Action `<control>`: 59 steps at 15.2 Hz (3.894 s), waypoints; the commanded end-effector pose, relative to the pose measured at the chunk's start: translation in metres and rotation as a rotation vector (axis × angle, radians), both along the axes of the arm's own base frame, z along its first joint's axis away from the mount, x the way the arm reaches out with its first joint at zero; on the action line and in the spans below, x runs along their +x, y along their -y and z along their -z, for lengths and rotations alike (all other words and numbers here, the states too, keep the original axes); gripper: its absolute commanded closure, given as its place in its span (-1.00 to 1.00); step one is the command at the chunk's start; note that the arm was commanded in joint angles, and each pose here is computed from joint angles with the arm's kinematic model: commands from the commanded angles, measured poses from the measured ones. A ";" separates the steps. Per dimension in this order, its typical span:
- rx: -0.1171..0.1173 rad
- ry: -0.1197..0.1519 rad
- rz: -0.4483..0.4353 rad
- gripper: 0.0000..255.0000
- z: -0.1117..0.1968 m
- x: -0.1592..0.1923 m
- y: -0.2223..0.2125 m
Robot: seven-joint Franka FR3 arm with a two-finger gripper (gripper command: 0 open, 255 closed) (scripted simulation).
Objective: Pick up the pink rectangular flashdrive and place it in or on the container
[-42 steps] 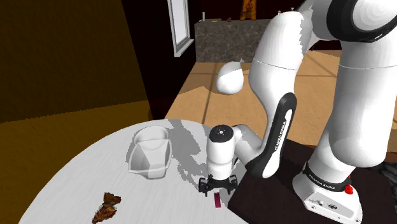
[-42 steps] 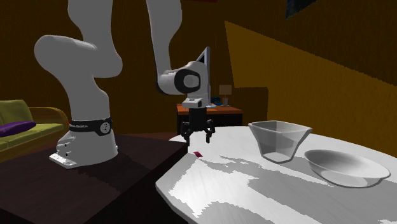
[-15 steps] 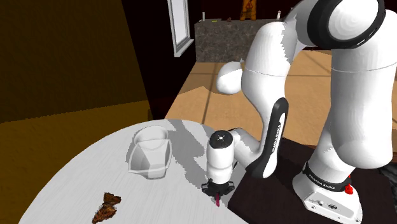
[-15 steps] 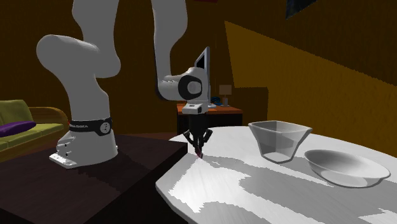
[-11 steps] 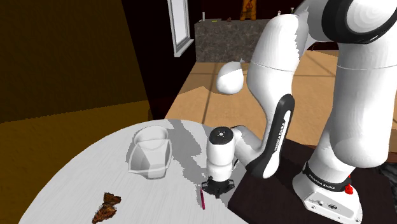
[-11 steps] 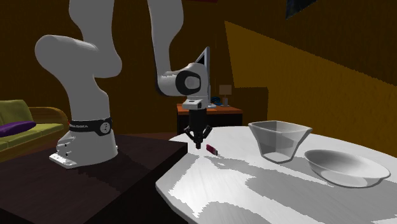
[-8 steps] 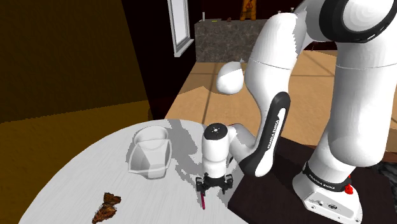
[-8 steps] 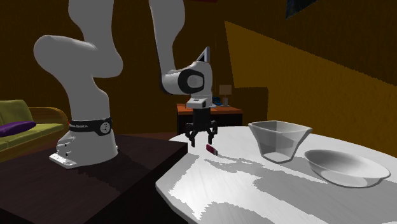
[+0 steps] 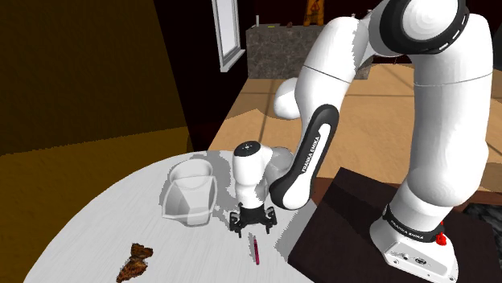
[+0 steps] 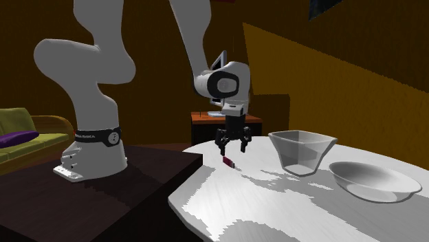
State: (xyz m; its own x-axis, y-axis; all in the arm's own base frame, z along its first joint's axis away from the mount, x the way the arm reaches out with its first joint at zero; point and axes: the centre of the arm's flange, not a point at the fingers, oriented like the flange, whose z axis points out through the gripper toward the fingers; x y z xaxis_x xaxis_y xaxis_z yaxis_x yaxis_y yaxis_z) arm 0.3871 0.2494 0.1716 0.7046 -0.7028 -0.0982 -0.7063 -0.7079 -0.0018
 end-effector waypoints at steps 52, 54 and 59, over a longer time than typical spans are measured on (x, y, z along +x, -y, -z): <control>-0.003 0.007 0.353 1.00 0.029 -0.039 -0.026; -0.003 0.007 0.353 1.00 0.029 -0.039 -0.026; -0.003 0.007 0.353 1.00 0.003 -0.039 -0.026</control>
State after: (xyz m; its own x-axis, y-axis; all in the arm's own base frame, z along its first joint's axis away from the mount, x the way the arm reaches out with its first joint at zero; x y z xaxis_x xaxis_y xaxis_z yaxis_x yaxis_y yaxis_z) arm 0.3476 0.2764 0.1630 0.4186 -0.9035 -0.0920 -0.9075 -0.4199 -0.0060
